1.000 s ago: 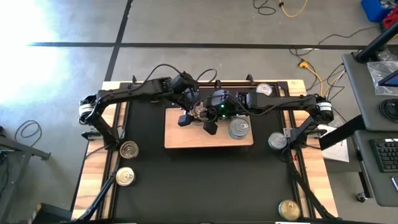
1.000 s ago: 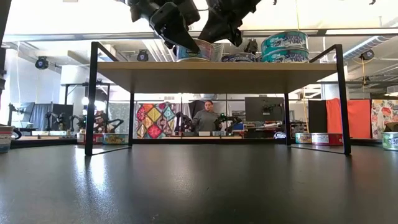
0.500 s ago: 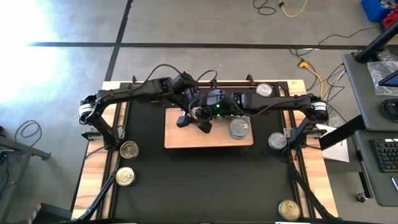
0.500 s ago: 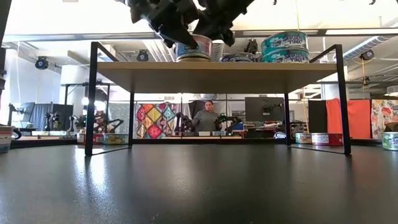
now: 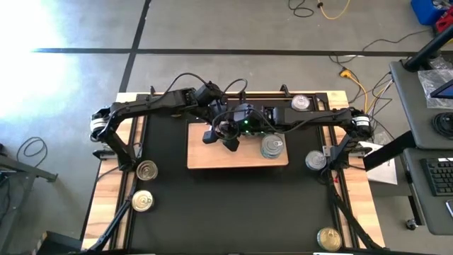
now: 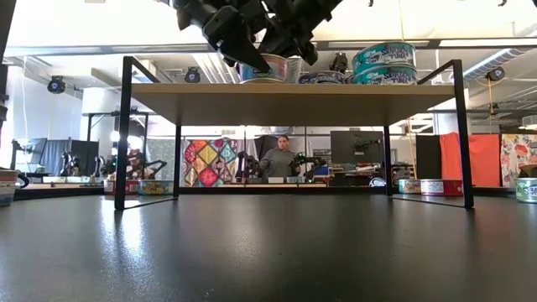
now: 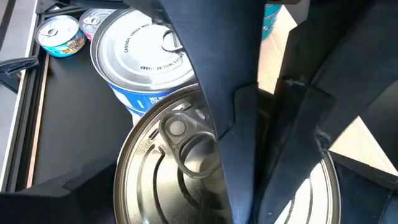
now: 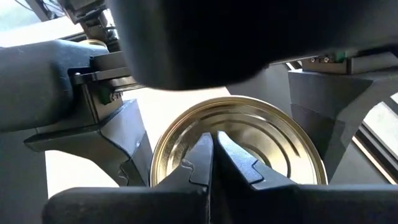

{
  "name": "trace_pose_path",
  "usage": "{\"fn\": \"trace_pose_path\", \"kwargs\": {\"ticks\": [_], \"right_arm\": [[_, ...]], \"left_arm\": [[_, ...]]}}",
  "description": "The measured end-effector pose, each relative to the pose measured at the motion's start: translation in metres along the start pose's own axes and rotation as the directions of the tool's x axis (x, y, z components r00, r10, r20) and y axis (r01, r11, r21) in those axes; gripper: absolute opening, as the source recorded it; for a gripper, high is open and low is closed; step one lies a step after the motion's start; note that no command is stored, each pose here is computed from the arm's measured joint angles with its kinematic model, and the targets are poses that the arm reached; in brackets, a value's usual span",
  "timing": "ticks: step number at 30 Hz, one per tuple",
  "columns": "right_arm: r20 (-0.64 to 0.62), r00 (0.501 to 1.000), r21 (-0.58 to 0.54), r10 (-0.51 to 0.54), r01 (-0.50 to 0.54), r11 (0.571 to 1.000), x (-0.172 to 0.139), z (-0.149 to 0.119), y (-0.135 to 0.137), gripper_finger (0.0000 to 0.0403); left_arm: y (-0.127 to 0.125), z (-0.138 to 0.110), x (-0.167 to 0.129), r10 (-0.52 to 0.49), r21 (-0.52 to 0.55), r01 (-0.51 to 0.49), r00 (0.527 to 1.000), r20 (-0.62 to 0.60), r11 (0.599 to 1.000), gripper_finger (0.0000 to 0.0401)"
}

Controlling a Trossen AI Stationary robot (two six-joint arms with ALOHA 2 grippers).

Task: Stack canned seafood by type on shelf
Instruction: Stack the blue pink tuna can on top of the blue pink tuna can on the shelf

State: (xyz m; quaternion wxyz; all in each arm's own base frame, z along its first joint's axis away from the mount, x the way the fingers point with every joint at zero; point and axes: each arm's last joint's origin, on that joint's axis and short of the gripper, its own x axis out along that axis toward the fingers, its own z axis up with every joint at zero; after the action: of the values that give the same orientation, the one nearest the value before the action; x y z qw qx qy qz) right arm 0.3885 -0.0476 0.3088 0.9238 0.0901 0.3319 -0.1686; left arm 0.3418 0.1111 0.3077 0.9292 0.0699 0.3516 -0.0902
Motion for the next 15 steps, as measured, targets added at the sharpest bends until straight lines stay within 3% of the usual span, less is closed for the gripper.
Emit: {"fn": "trace_pose_path", "kwargs": {"ticks": [15], "right_arm": [[-0.023,1.000,-0.005,-0.001,0.001,1.000,0.0016,-0.0036,0.0000,0.0013]], "left_arm": [[-0.0049,-0.0015,-0.0100,-0.018,-0.009,0.017,0.999,-0.030,1.000,0.0400]]}}
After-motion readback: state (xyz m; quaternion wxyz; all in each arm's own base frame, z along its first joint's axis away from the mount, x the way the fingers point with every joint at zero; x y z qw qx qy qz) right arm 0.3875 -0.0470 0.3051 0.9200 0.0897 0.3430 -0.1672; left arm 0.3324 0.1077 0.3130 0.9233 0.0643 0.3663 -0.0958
